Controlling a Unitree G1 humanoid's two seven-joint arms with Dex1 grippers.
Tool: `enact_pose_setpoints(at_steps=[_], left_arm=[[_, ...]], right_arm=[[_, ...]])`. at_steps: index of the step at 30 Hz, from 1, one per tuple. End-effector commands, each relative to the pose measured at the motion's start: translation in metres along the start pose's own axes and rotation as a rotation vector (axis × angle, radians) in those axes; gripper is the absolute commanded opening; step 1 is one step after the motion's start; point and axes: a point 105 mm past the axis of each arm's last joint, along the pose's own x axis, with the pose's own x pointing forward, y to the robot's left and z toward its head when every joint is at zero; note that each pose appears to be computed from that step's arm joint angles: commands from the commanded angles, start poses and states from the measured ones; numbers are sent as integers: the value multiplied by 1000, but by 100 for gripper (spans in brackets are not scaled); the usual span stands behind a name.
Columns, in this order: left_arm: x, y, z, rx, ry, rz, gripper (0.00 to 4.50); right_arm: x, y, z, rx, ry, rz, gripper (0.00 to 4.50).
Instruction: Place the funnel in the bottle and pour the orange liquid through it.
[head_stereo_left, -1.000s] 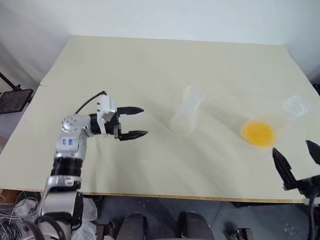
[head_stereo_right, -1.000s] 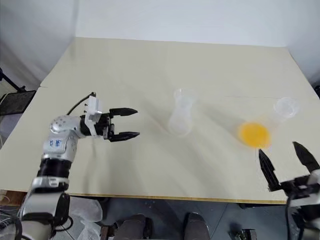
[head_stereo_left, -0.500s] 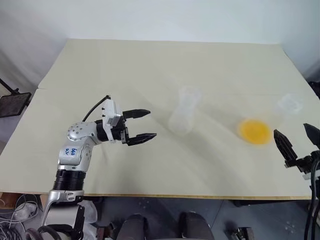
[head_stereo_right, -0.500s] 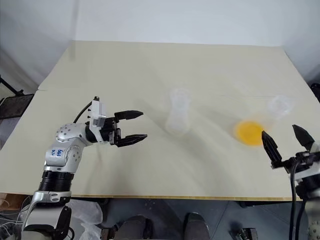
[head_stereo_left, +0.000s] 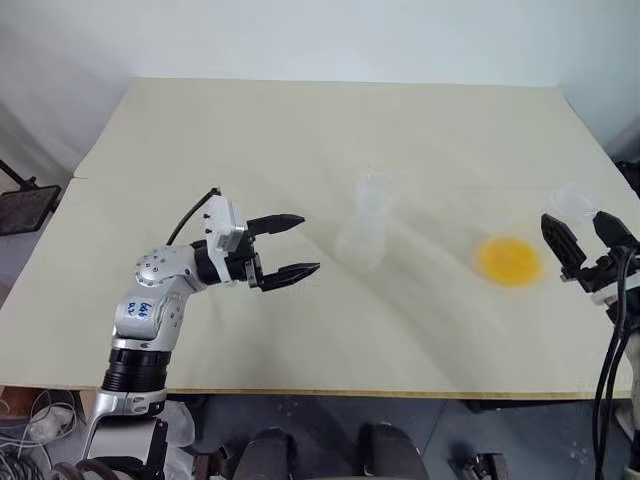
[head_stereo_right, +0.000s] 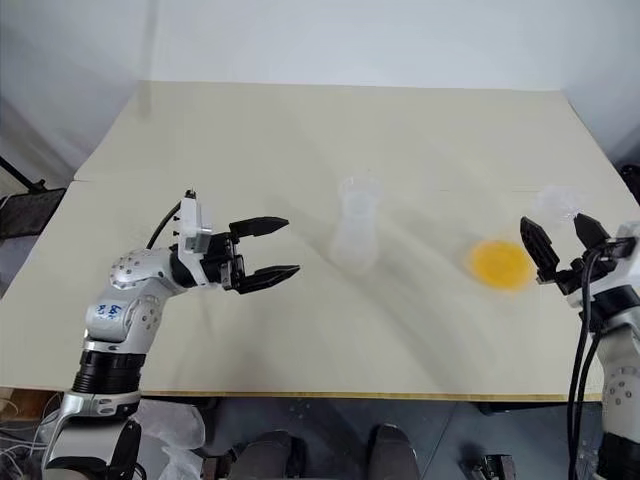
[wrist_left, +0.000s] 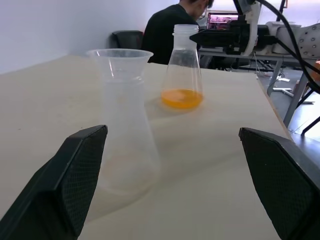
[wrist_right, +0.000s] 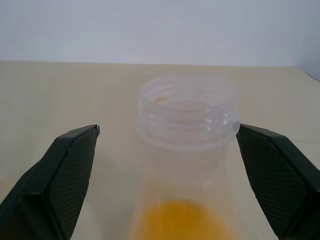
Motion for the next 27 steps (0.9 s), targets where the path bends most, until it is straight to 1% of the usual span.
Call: enact_pose_setpoints(at_steps=[1,20,23,24,25,27], left_arm=[[-1,-4,11,43,-26,-3,449],[0,-2,9,60,-28,8,449],[0,-1,8,63,-28,7,450],[0,-1,8,64,-28,7,450],[0,-1,8,65,-28,8,450],[0,0,8,69,-29,9,450]], right_arm=[[4,-3,4,-23,-3,5,450],[16,-8,5,10,-37,9,450],[17,-8,4,12,-34,12,391],[17,-8,4,12,-32,13,360],[17,-8,4,12,-32,13,314],[18,-8,4,16,-35,18,270]])
